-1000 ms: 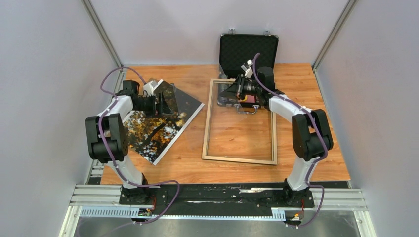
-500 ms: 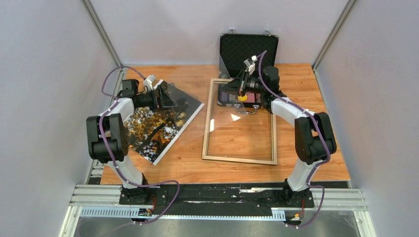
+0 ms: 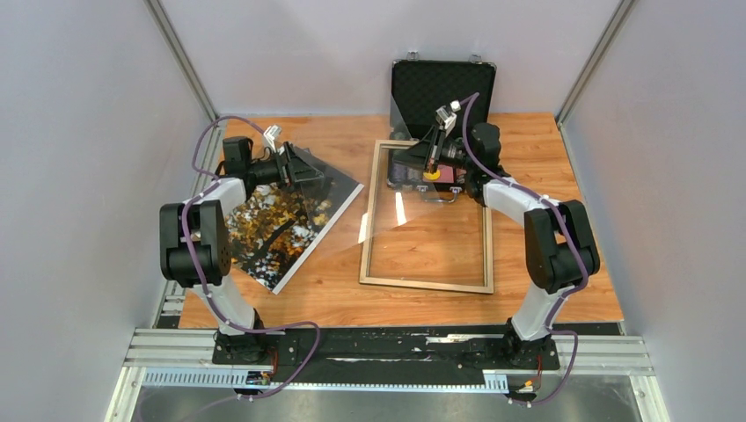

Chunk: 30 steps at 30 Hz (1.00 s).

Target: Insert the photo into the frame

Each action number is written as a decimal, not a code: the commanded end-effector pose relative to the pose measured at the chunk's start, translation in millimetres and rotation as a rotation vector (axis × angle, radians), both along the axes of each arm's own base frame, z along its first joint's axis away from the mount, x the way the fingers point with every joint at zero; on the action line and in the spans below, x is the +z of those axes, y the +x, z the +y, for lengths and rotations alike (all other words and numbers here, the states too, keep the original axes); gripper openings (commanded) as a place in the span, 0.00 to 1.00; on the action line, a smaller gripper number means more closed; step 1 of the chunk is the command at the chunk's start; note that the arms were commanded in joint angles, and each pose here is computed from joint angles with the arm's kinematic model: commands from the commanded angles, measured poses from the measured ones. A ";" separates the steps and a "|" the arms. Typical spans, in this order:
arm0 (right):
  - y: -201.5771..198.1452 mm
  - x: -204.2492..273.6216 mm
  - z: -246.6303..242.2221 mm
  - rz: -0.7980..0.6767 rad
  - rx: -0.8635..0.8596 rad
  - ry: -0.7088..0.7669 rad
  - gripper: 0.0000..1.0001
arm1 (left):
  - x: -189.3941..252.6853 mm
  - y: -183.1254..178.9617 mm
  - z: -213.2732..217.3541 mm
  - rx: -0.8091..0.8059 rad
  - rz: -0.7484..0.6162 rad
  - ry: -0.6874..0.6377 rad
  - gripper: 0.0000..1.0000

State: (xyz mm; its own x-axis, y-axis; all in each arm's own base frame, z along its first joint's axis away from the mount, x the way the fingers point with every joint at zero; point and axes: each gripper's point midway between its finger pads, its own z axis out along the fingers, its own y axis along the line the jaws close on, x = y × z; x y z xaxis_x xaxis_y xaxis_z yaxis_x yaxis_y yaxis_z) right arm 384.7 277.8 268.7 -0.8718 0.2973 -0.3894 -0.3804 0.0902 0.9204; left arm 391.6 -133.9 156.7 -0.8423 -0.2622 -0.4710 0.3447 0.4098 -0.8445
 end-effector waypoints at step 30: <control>4.9 -1.0 -32.7 -0.194 -0.219 -0.033 0.00 | 95.8 -20.7 -33.8 -0.105 -0.103 -0.231 0.64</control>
